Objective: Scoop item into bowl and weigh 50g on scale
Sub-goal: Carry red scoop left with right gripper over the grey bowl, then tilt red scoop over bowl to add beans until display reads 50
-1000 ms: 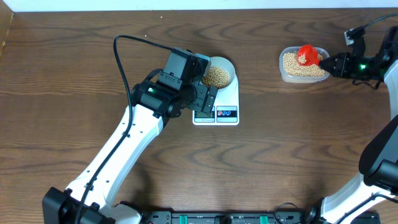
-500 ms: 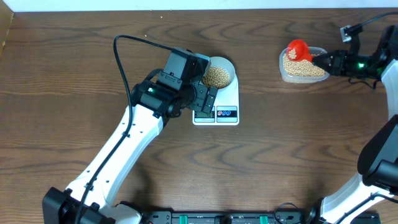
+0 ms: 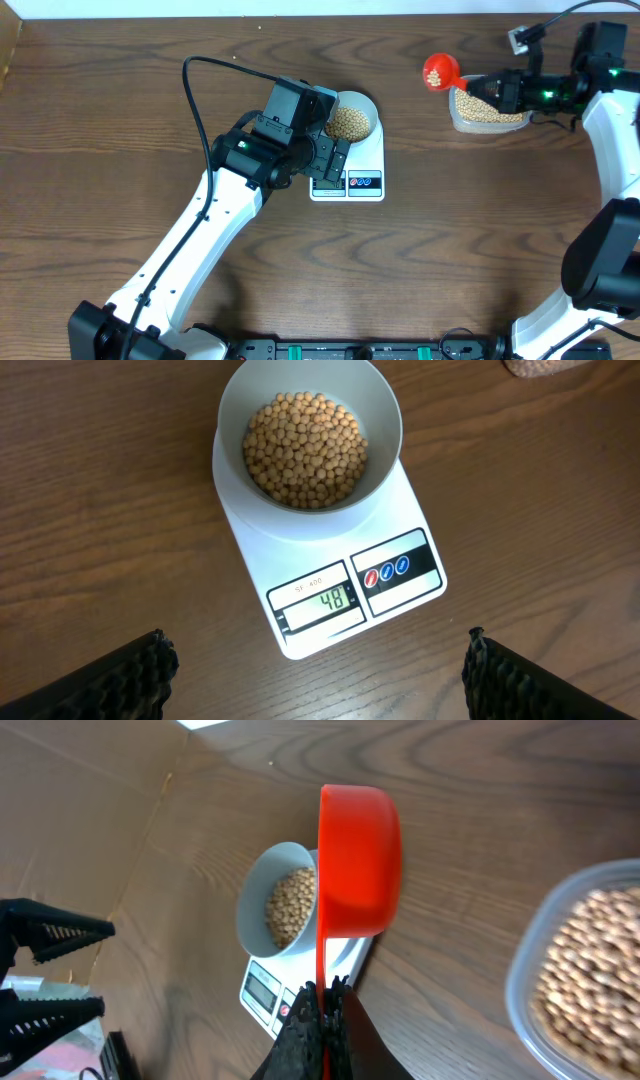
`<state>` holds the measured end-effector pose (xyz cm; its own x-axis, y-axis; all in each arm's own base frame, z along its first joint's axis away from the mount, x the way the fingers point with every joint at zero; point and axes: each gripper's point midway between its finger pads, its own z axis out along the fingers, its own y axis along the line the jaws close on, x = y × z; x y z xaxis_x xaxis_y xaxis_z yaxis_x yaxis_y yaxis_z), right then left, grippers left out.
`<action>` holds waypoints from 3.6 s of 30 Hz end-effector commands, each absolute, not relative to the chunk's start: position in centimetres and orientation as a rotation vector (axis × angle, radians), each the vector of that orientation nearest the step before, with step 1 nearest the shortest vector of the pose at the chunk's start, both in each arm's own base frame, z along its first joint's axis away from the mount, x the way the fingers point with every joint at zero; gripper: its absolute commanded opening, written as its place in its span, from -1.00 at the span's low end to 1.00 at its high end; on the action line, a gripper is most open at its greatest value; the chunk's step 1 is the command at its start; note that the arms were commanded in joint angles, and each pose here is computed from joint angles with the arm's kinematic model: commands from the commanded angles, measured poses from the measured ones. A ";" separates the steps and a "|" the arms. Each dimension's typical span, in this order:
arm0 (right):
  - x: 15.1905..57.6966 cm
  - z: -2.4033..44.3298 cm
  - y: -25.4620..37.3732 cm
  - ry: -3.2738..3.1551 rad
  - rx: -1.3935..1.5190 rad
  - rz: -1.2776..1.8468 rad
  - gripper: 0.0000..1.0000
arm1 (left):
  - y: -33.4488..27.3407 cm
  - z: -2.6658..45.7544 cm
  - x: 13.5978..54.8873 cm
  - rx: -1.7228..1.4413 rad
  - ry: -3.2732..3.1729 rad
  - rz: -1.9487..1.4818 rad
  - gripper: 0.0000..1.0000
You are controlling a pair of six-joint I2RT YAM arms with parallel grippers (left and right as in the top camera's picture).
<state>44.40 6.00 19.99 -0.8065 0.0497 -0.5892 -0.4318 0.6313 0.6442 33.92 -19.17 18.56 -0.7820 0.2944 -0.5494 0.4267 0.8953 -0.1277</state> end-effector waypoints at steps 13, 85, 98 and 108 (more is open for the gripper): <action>42.8 21.5 13.6 2.246 -0.493 1.212 -0.98 | -19.0 19.0 33.8 0.513 2.516 -0.337 0.88; 41.4 17.9 22.3 2.277 -1.023 0.468 -0.98 | -19.0 19.0 33.8 0.513 2.516 -0.337 0.88; 41.2 18.1 22.7 2.280 -1.003 0.526 -0.98 | -19.0 19.0 33.8 0.513 2.516 -0.337 0.88; 41.5 18.8 22.1 2.285 -0.922 0.646 -0.98 | -19.0 19.0 33.8 0.513 2.516 -0.337 0.87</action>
<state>41.63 22.20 17.34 -0.5830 -0.4942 -0.6449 -0.7416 0.6479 0.1740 33.92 -19.17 18.56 -0.7820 0.2944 -0.5494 0.4267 0.8953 -0.1277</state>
